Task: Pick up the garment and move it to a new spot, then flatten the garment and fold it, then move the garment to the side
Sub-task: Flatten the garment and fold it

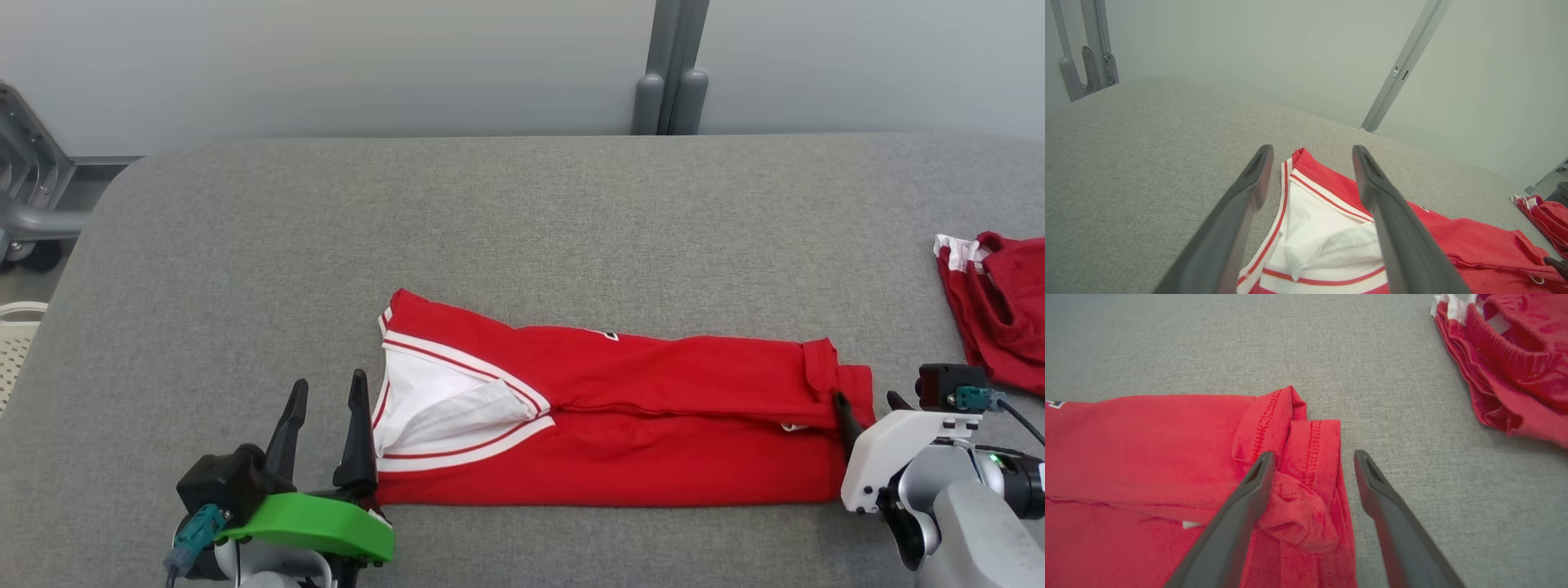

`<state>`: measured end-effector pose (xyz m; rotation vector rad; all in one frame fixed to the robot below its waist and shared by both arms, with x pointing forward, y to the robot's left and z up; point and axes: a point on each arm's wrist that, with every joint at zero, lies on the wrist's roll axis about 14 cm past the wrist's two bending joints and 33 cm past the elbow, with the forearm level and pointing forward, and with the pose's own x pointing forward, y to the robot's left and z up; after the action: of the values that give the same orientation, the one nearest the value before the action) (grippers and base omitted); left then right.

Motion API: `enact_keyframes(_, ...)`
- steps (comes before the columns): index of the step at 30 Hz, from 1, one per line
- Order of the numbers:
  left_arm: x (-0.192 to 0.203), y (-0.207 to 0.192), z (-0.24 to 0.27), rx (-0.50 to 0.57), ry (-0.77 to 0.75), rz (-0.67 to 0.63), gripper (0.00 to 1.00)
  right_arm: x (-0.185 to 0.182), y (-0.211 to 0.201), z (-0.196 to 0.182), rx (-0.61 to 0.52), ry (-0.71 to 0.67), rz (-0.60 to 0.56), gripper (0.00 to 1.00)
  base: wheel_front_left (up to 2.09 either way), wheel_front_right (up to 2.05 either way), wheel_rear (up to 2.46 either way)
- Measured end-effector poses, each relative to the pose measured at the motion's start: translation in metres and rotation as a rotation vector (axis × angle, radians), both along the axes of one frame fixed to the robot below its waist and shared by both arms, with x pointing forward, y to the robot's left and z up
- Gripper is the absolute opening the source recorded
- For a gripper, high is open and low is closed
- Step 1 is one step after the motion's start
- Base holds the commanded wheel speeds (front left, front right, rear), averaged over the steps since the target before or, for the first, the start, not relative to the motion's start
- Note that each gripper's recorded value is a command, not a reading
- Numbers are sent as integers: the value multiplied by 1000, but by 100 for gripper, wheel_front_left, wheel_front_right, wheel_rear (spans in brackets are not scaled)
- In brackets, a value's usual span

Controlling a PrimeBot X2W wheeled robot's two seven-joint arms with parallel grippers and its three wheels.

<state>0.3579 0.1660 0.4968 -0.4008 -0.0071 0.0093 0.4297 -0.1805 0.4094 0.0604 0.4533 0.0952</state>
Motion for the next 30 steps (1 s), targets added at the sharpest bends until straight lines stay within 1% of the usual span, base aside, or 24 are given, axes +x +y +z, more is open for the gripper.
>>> enact_keyframes(7,4,-4,-3,-1,5,-15,100,-15,-11,-17,42,38,-53,100,0,0,0)
enact_keyframes(10,5,-5,-5,1,13,-16,100,-22,-3,-27,87,69,-62,100,0,0,0)
enact_keyframes(15,7,-3,-5,8,10,-15,100,-22,6,-33,107,95,-48,100,0,0,0)
enact_keyframes(16,7,-2,-5,9,10,-14,100,-22,8,-33,111,99,-44,94,0,0,0)
enact_keyframes(17,7,-2,-5,9,11,-12,100,-21,11,-34,115,103,-38,60,0,0,0)
enact_keyframes(18,6,-1,-5,9,11,-9,100,-21,14,-35,120,108,-33,38,0,0,0)
enact_keyframes(19,6,0,-5,9,10,-6,100,-21,16,-35,126,110,-30,27,0,0,0)
enact_keyframes(20,6,1,-5,8,10,-4,100,-21,18,-35,134,111,-29,0,0,0,0)
enact_keyframes(24,5,2,-3,9,6,1,100,-18,23,-32,174,110,-33,0,0,0,0)
enact_keyframes(30,7,0,-2,6,1,-4,100,-10,9,-20,213,78,-73,0,0,0,0)
